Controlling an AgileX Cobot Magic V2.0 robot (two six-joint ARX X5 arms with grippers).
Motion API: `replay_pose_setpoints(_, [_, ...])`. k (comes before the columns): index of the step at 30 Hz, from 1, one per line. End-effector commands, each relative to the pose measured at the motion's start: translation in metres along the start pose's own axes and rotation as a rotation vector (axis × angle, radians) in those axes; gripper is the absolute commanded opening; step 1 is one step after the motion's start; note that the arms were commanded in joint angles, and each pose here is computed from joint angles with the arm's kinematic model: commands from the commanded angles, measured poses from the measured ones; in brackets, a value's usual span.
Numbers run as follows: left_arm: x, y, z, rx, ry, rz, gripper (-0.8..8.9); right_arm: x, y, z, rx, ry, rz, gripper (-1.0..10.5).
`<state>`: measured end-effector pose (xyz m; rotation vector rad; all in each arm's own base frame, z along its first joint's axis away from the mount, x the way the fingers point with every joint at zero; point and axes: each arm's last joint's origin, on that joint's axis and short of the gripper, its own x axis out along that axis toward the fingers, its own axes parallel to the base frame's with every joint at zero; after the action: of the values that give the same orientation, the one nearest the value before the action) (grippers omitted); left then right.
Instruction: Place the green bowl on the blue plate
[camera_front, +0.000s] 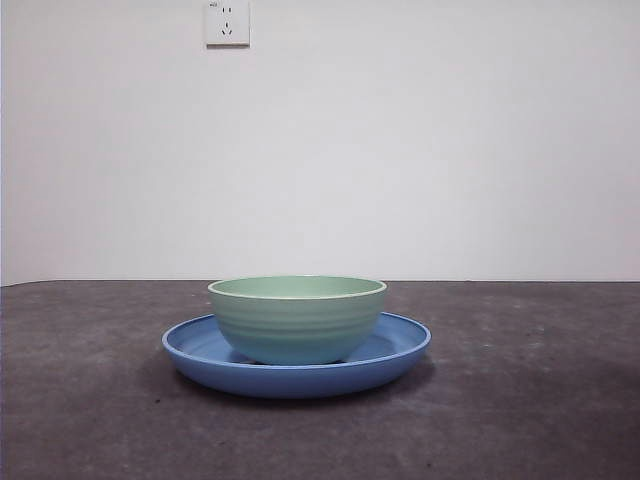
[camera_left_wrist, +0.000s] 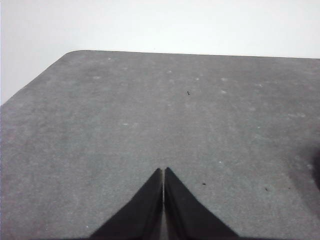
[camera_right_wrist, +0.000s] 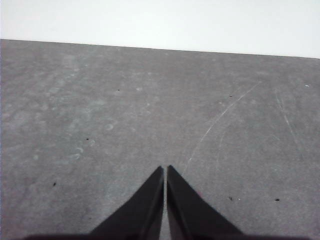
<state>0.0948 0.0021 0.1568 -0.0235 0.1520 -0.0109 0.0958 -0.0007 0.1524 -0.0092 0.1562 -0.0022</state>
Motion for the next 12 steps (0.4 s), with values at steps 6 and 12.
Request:
replay_pose_setpoints(6, [0.0019,0.0004,-0.0073,0.004,0.027,0.003,0.07,0.0004,-0.0003,0.0001,-0.012,-0.011,-0.006,0.1])
replay_pose_setpoints(12, [0.0019,0.0004,-0.0073,0.004,0.027,0.003,0.07,0.0004,-0.0003,0.0001,-0.012,-0.011,-0.006,0.1])
